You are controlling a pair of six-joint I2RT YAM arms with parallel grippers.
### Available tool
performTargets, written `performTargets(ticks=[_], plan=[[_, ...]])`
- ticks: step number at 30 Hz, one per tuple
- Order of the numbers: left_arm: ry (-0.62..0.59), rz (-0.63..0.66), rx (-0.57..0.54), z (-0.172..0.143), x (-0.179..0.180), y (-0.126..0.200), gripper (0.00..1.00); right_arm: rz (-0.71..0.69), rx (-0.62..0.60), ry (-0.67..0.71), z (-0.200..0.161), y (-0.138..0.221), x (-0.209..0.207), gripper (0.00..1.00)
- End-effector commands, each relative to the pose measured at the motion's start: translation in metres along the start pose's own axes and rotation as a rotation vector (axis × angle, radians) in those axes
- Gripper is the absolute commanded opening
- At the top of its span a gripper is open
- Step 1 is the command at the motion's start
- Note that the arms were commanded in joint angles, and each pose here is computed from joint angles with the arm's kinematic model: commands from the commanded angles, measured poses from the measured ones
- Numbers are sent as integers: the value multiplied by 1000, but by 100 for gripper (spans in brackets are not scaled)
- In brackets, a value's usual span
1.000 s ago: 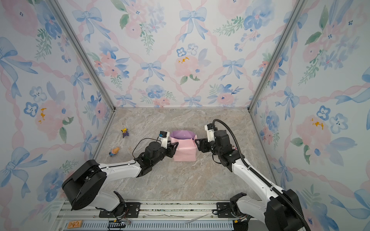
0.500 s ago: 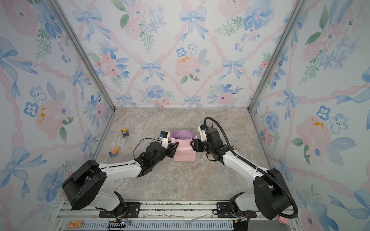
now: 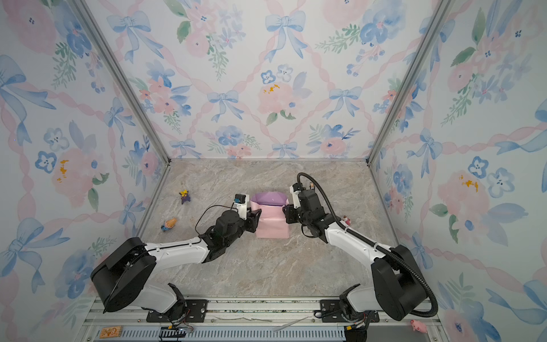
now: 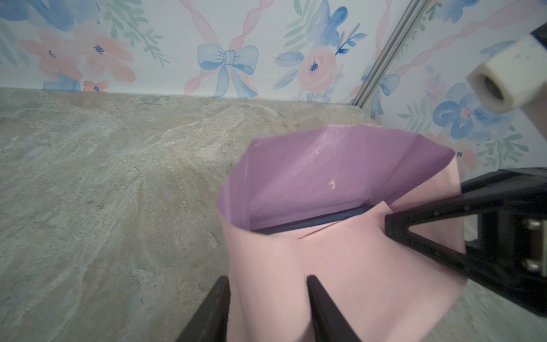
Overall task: Wrap a gift box in wrapping paper
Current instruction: Fold the wrapping paper for the gift box.
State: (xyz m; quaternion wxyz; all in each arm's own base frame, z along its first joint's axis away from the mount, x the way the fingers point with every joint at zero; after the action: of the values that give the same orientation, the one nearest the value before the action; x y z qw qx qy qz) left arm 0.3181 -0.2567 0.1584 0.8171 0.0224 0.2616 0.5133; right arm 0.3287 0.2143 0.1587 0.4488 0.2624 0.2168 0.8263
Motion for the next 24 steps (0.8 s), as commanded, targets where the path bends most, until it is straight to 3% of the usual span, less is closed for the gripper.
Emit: performTargets(ticks=[1, 7, 9, 11, 24], plan=[[-4, 66, 26, -6, 15, 1, 38, -59, 69, 18, -22, -6, -9, 23], [-8, 46, 26, -4, 7, -2, 23, -54, 62, 29, -20, -6, -3, 21], [-9, 50, 15, -1, 7, -1, 26, -60, 65, 34, -21, -6, -4, 21], [-6, 59, -4, 5, 8, 1, 35, -66, 69, 39, -21, -6, -5, 21], [38, 48, -17, 15, 15, 2, 37, -60, 75, 43, -23, -6, -4, 20]])
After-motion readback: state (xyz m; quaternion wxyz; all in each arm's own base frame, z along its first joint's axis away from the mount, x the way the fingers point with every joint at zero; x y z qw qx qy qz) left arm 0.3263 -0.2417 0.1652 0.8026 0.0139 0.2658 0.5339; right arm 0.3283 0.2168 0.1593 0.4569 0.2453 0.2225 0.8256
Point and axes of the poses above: each gripper's point midway between its finger pads, its own y axis back along the fingers, its own x axis along the line the jaws close on, z = x × y, the point moved 2 cm from there along y, back along the fingers, and after that the axes turned 9 degrees about y, right-handed, at the moved point
